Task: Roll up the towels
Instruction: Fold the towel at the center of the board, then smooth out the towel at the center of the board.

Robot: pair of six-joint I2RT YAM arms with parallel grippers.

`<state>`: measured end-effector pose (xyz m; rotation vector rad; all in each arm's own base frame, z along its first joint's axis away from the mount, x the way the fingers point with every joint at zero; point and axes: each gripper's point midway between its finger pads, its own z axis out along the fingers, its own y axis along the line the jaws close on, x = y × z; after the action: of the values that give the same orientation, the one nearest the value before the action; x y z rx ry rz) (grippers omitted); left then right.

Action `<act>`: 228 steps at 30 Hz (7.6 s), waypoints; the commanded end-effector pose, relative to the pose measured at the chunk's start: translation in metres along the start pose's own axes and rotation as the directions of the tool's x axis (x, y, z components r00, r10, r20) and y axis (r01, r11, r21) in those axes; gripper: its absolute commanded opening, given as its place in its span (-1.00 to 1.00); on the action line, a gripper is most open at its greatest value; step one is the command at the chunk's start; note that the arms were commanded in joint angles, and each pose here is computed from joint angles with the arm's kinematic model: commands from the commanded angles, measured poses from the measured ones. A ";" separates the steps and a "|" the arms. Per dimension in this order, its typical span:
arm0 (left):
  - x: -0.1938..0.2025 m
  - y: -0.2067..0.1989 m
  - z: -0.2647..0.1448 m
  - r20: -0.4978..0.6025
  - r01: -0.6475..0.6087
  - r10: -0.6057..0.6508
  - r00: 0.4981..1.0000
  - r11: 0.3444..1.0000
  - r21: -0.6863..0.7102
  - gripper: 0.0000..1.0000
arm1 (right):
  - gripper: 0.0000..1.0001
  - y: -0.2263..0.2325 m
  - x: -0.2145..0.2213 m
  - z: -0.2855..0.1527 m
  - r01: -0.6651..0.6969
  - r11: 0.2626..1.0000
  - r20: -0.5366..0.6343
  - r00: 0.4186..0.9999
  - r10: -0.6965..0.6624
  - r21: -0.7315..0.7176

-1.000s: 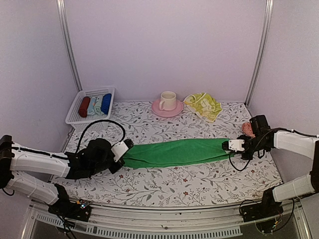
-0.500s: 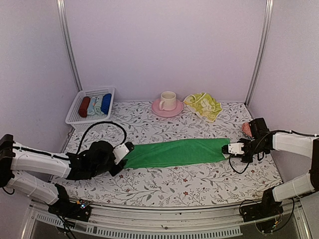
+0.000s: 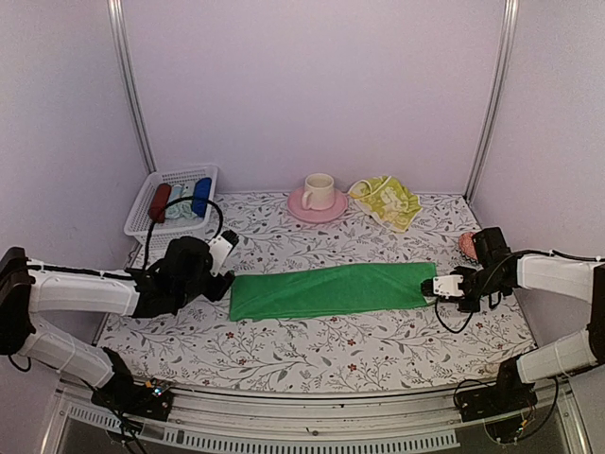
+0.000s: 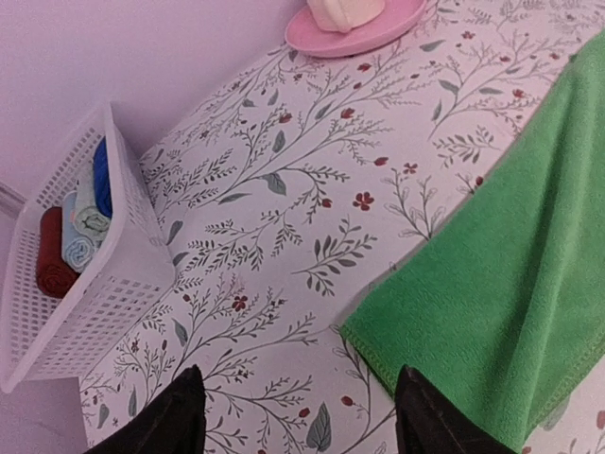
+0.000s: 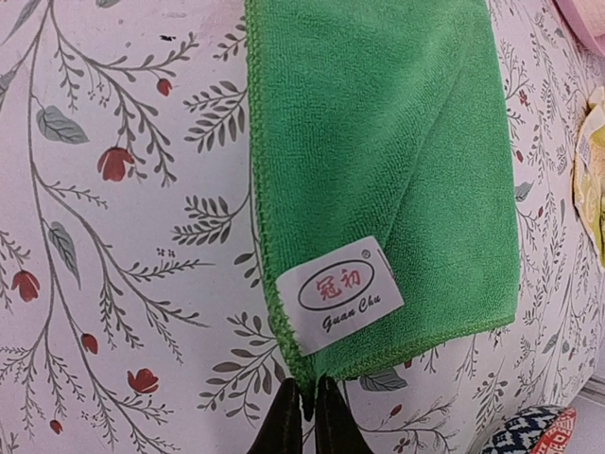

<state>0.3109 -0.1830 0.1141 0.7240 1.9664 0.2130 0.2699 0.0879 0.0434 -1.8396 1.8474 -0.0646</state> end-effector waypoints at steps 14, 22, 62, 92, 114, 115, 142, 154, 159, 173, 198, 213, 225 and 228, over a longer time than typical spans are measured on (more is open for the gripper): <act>0.006 -0.002 0.035 -0.215 0.550 -0.507 0.835 0.764 0.337 0.20 | -0.83 -0.010 -0.007 -0.009 0.008 0.998 0.026 1.000 -0.010 0.057; 0.028 -0.014 0.054 -0.338 0.658 -0.565 0.752 0.670 0.343 0.09 | -0.84 -0.006 -0.009 -0.006 0.013 0.998 0.025 1.000 -0.015 0.056; 0.039 -0.019 0.088 -0.374 0.703 -0.599 0.708 0.643 0.303 -1.00 | -0.90 -0.006 -0.014 -0.006 0.019 0.997 0.030 0.999 -0.021 0.070; 0.004 -0.006 0.100 -0.143 0.590 -0.574 0.807 0.768 0.248 -1.00 | -0.94 -0.007 -0.012 -0.005 0.025 0.997 0.019 0.999 -0.026 0.067; 0.040 0.001 0.121 -0.271 0.527 -0.507 0.818 0.850 0.003 -1.00 | -0.94 -0.004 -0.011 -0.006 0.038 0.998 0.012 0.999 -0.038 0.056; 0.043 0.001 0.121 -0.282 0.523 -0.503 0.817 0.852 -0.006 -1.00 | -0.94 -0.002 -0.011 -0.006 0.042 0.998 0.011 0.999 -0.043 0.050; 0.062 0.011 0.133 -0.352 0.471 -0.467 0.811 0.879 -0.079 -1.00 | -0.89 0.021 -0.001 0.000 0.140 0.990 -0.047 0.989 -0.140 0.002; 0.026 0.038 0.111 -0.262 0.471 -0.477 0.839 0.878 -0.090 0.14 | 0.11 -0.011 -0.022 -0.021 0.045 0.998 -0.009 0.999 -0.045 0.048; 0.001 0.049 0.096 -0.189 0.475 -0.478 0.858 0.878 -0.063 0.51 | 0.33 -0.072 -0.044 -0.028 -0.295 0.955 0.046 0.955 0.294 0.032; 0.002 0.003 0.102 -0.247 0.434 -0.399 0.883 0.895 0.102 0.53 | 0.12 -0.115 0.017 0.013 -0.795 0.606 -0.096 0.600 0.794 0.043; 0.027 -0.013 0.109 -0.341 0.539 -0.461 0.819 0.823 0.181 0.48 | -0.17 -0.087 0.009 0.050 -0.871 0.443 -0.121 0.474 0.872 -0.215; 0.040 -0.018 0.111 -0.383 0.623 -0.515 0.767 0.742 0.249 0.36 | -0.92 -0.091 0.012 0.053 -0.883 0.426 -0.124 0.453 0.883 -0.194; 0.038 -0.012 0.115 -0.383 0.660 -0.552 0.741 0.706 0.258 0.12 | -0.95 -0.112 0.006 0.037 -0.874 0.461 -0.050 0.472 0.880 -0.153; 0.040 -0.007 0.117 -0.378 0.663 -0.561 0.736 0.711 0.234 0.04 | -0.95 -0.115 0.005 0.036 -0.874 0.461 -0.044 0.472 0.880 -0.152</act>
<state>0.3898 -0.1893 0.0284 0.2430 2.4440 -0.5022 0.3729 0.0857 0.0317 -0.7080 2.6752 0.5456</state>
